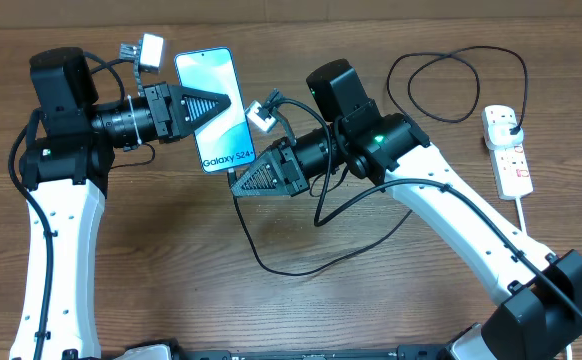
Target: Plug charger to phone and switch on socket
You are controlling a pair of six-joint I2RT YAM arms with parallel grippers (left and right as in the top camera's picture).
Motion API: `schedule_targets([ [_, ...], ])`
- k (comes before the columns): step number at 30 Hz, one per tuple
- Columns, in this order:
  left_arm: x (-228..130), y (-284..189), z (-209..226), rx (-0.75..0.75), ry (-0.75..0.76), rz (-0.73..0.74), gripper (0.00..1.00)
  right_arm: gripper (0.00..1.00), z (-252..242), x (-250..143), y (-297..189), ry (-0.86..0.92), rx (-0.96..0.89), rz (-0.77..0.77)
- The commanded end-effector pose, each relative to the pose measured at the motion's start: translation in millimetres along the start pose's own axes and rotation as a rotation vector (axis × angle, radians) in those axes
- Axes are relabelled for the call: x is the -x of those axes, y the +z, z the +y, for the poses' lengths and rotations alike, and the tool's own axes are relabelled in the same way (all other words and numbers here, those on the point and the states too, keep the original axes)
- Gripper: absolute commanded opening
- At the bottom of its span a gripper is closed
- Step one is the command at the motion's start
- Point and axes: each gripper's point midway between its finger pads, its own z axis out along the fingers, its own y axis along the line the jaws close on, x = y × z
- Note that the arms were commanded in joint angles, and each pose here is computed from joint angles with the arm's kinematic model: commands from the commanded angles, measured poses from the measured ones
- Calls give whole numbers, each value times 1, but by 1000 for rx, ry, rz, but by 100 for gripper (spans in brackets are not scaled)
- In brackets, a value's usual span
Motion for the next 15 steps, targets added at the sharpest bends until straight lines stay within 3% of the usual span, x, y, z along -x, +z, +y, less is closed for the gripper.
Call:
schedule_targets([
  [1,-15,2,-31,-108,53,72,4,4,7,13,-9,-10,11,-33],
  [9,-22,0,-41,-174,166,99,4,4,6,16,-13,-2,8,-47],
  [15,-24,-1,-44,-193,167,110,4,4,10,26,-13,-32,17,-71],
])
